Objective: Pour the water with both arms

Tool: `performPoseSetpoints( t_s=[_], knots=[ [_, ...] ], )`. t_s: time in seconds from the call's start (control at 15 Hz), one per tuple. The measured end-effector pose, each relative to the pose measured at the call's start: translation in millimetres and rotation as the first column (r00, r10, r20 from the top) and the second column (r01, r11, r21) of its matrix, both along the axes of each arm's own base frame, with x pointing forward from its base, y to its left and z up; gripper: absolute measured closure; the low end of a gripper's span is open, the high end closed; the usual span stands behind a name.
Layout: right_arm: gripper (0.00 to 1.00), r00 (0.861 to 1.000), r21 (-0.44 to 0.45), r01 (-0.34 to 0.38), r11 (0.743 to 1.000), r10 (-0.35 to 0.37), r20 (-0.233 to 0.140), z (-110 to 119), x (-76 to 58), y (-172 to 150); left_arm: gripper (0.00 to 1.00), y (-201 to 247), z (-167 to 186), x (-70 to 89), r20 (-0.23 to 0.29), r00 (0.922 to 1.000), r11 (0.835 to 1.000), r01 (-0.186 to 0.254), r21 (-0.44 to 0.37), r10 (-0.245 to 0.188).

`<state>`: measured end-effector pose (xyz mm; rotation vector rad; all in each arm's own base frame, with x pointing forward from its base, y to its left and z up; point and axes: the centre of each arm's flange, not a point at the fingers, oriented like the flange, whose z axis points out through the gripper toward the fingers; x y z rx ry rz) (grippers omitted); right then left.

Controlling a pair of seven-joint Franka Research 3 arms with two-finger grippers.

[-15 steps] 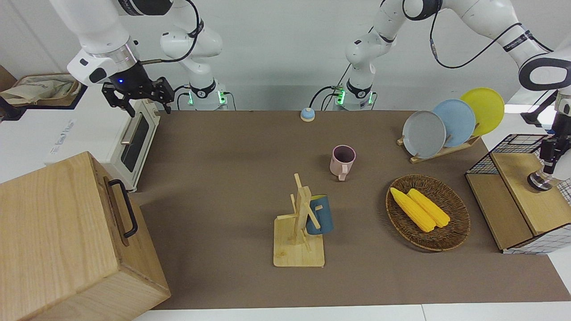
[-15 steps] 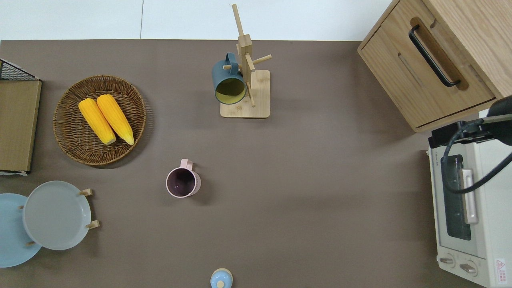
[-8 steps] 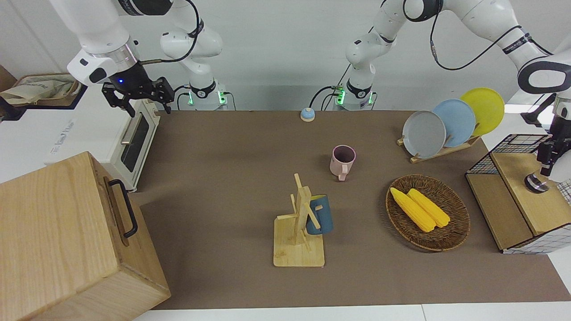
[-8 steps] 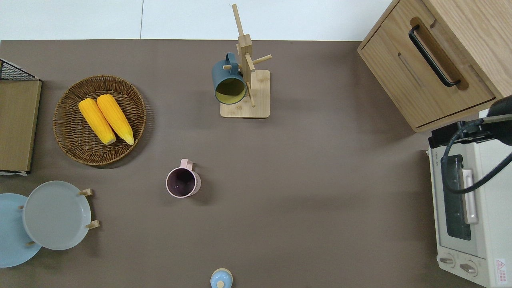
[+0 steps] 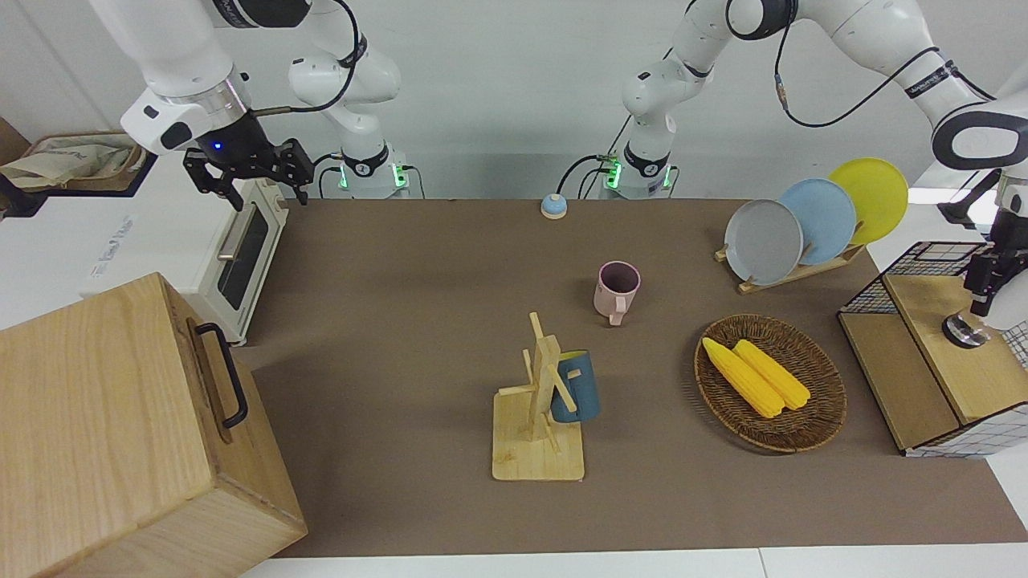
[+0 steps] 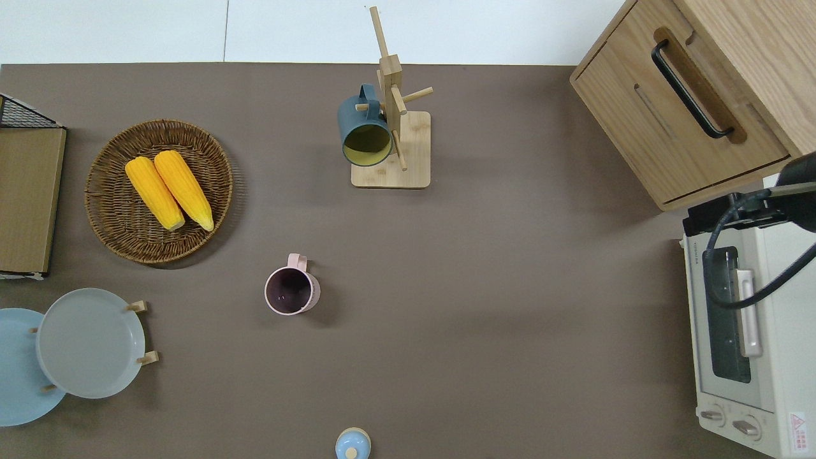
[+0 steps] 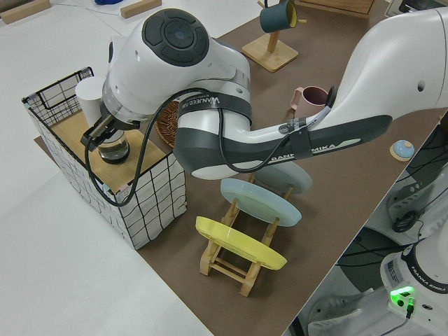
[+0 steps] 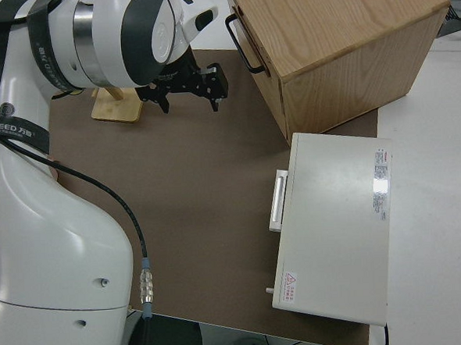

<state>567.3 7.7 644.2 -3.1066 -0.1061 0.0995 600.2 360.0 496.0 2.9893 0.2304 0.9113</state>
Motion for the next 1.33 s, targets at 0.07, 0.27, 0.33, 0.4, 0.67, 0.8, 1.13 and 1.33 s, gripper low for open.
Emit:
performPoseSetpoints(
  t_s=[0.07, 0.27, 0.33, 0.4, 0.67, 0.8, 1.13, 1.33],
  knots=[
    [0.00, 1.000, 0.000, 0.000, 1.000, 0.000, 0.000, 0, 0.0, 0, 0.02, 0, 1, -0.1, 0.001, 1.0000, 1.000, 0.000, 0.001, 0.000],
    [0.00, 1.000, 0.000, 0.000, 1.000, 0.000, 0.000, 0, 0.0, 0, 0.00, 1, 1, -0.7, 0.001, 1.0000, 1.000, -0.002, 0.001, 0.002],
    [0.00, 1.000, 0.000, 0.000, 1.000, 0.000, 0.000, 0, 0.0, 0, 0.00, 2, 1, -1.1, 0.001, 1.0000, 1.000, -0.005, 0.000, 0.005],
    [0.00, 1.000, 0.000, 0.000, 1.000, 0.000, 0.000, 0, 0.0, 0, 0.00, 2, 1, -1.5, 0.001, 1.0000, 1.000, -0.009, -0.001, 0.009],
    [0.00, 1.000, 0.000, 0.000, 1.000, 0.000, 0.000, 0, 0.0, 0, 0.00, 2, 7, -4.9, -0.029, 0.9993, 1.000, -0.024, -0.010, 0.024],
    [0.00, 1.000, 0.000, 0.000, 1.000, 0.000, 0.000, 0, 0.0, 0, 0.00, -3, 16, -6.4, -0.057, 0.9976, 0.999, -0.039, -0.006, 0.039],
    [0.00, 1.000, 0.000, 0.000, 1.000, 0.000, 0.000, 0, 0.0, 0, 0.00, -18, 41, -14.0, -0.128, 0.9910, 0.999, -0.036, 0.028, 0.039],
    [0.00, 1.000, 0.000, 0.000, 1.000, 0.000, 0.000, 0, 0.0, 0, 0.00, -23, 56, -24.1, -0.187, 0.9821, 0.998, -0.011, 0.060, 0.022]
  ],
)
